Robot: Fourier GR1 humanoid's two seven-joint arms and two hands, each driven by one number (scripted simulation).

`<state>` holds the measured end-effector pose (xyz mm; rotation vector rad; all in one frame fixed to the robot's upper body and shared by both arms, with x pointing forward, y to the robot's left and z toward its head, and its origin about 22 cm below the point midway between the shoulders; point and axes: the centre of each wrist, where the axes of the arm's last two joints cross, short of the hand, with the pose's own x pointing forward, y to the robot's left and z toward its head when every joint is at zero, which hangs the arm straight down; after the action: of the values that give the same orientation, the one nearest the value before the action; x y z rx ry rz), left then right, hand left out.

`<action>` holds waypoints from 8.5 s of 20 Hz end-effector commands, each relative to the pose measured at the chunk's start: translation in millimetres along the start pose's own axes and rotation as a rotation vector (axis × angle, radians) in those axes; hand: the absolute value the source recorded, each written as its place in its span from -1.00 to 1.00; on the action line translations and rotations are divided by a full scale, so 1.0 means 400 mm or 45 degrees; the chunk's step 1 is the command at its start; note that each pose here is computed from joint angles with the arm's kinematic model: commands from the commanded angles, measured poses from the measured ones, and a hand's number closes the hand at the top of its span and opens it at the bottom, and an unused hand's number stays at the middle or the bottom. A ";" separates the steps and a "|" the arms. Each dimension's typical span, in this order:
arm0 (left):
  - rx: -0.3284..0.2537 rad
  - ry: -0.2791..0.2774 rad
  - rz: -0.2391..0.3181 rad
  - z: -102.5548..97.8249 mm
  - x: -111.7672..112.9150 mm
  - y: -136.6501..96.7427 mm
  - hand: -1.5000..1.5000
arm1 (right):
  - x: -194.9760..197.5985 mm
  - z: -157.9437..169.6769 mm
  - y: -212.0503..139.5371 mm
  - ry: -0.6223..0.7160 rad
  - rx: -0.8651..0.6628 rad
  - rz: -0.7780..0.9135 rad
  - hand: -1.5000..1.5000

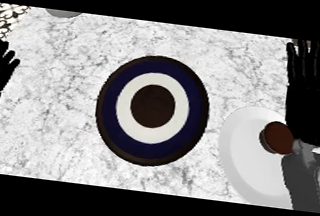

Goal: Pick the cupcake from the plate and place it in the plate

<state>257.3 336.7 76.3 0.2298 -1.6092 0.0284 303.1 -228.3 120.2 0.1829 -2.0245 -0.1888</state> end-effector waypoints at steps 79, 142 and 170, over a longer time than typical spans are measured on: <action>-0.066 0.049 -0.451 0.114 -0.197 0.028 0.00 | -0.164 0.137 -0.346 1.293 0.315 1.007 -1.00; -0.055 0.058 -0.477 0.092 -0.193 0.024 0.00 | -0.125 -0.300 0.268 -0.158 1.356 0.742 1.00; -0.095 0.021 -0.467 0.089 -0.205 -0.030 0.00 | -0.268 -0.243 0.290 0.307 0.813 0.277 -1.00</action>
<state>227.0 333.0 -3.9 0.4622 -1.5264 -0.3065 416.4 -73.4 89.2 0.3665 -1.7996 0.7706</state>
